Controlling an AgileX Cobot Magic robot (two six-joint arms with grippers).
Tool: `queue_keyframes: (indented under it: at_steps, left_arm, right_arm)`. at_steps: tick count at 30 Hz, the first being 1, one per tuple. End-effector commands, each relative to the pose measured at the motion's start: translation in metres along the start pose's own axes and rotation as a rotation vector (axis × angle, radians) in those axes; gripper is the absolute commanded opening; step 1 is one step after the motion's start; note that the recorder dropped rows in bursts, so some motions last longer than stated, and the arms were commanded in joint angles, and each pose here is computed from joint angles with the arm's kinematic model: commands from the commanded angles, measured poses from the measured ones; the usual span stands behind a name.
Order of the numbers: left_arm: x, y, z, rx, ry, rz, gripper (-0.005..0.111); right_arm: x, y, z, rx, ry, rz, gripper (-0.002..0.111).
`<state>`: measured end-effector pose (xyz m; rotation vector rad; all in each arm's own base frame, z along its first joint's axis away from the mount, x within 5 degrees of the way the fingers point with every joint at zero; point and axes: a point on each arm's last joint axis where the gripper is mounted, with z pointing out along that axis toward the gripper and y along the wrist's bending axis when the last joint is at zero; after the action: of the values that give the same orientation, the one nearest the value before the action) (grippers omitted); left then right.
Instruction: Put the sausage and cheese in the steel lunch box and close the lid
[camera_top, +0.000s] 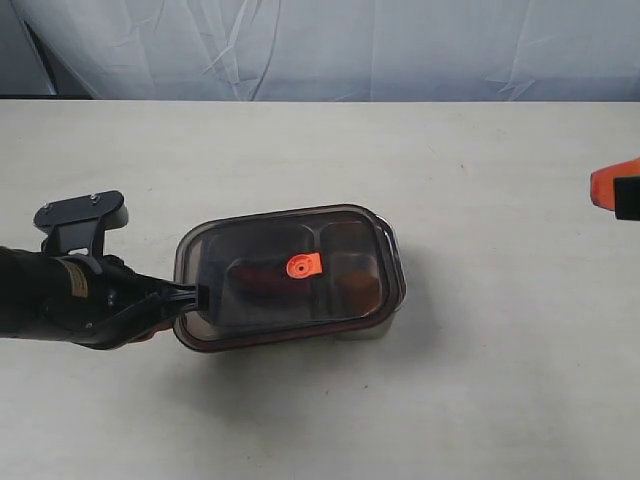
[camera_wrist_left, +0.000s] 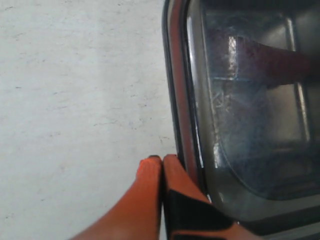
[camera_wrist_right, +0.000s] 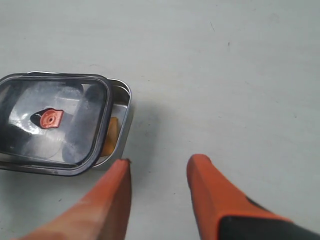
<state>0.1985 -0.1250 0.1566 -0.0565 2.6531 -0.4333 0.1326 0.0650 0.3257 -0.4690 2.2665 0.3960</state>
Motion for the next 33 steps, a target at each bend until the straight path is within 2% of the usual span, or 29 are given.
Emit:
queue_keyframes:
  at_steps: [1,11,27,33]
  left_arm:
    - [-0.003,-0.001,0.000,0.010,-0.019,-0.014,0.000]
    - [-0.021,-0.013,-0.008,0.039,-0.056,-0.002,0.000]
    - [-0.021,-0.013,-0.008,0.032,-0.060,0.036,0.000]
    - [-0.019,-0.011,-0.008,0.017,-0.040,0.050,0.000]
  right_arm:
    - [-0.001,-0.001,-0.001,0.014,-0.013,-0.011,0.039]
    - [-0.001,-0.002,-0.001,0.017,-0.013,-0.014,0.039]
    - [-0.001,-0.001,-0.001,0.011,-0.014,0.007,0.039]
    - [0.000,0.007,0.003,-0.085,-0.006,0.127,0.039]
